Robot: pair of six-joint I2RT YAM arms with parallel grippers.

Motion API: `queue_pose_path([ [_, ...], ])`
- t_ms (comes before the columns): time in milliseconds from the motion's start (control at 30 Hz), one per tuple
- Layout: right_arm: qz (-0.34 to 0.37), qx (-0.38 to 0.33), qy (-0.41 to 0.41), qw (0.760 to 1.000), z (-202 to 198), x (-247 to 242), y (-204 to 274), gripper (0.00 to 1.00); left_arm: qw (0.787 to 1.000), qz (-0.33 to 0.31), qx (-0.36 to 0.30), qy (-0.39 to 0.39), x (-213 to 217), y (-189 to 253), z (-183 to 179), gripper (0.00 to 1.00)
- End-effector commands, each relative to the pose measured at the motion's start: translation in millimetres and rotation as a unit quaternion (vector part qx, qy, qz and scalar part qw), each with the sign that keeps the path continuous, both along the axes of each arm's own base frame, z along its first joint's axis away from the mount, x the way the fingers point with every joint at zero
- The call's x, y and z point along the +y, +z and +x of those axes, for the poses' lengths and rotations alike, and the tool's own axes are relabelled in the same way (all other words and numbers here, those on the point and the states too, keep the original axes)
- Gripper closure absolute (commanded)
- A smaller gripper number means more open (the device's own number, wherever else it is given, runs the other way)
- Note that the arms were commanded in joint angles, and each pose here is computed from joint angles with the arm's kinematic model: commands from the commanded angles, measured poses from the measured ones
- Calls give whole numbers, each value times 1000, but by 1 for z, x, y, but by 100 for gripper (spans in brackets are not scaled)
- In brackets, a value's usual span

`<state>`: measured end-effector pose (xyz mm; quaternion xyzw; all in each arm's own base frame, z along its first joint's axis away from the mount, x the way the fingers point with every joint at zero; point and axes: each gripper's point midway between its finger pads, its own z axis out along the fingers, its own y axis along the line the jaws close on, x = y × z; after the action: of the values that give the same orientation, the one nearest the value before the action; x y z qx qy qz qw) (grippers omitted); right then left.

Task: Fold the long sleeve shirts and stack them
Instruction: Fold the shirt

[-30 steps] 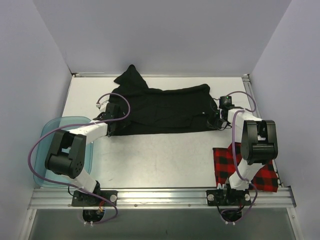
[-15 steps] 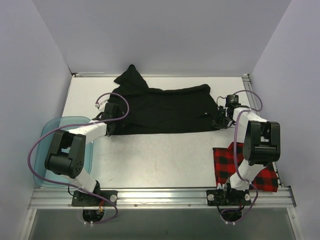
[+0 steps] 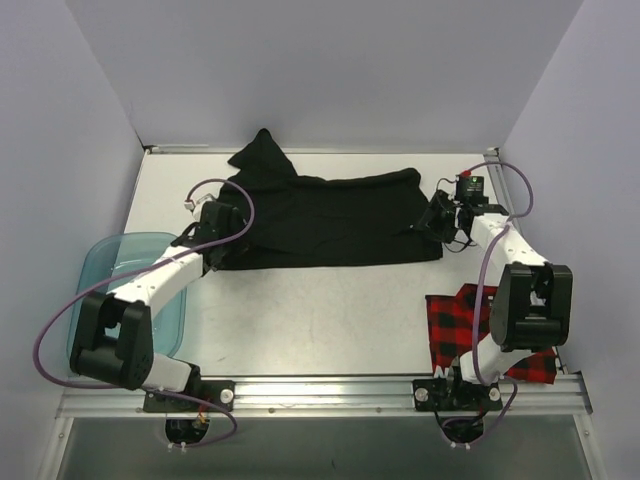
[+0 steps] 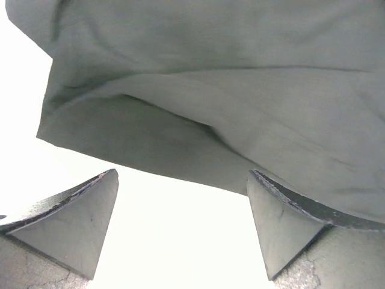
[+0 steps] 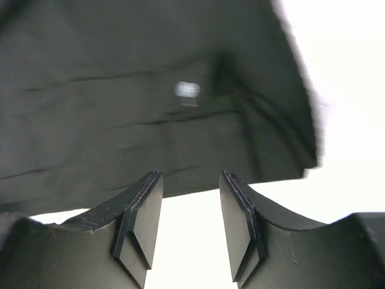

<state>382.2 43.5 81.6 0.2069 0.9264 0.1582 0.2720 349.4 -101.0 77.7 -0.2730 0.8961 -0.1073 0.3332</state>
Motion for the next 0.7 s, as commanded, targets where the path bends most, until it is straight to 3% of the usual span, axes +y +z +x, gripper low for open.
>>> queue_pose_path([
  [0, 63, -64, 26, 996, 19, 36, 42, 57, 996, -37, -74, -28, -30, 63, 16, 4],
  [167, 119, -84, 46, 988, 43, 76, 42, 57, 990, -66, -107, -66, -71, 76, 46, 9],
  [333, 171, -94, 19, 981, 70, 80, 21, 58, 989, -75, -97, -77, -93, 41, 82, 20],
  [367, 174, -85, 14, 981, 72, 78, 8, 58, 990, -77, -93, -77, -95, 35, 86, 26],
  [467, 177, -65, -12, 982, 74, 64, -22, 59, 994, -65, -70, -60, -86, 0, 95, 36],
  [667, 177, -39, -61, 982, 64, 23, -60, 59, 995, -85, -42, -11, -47, -51, 94, 48],
])
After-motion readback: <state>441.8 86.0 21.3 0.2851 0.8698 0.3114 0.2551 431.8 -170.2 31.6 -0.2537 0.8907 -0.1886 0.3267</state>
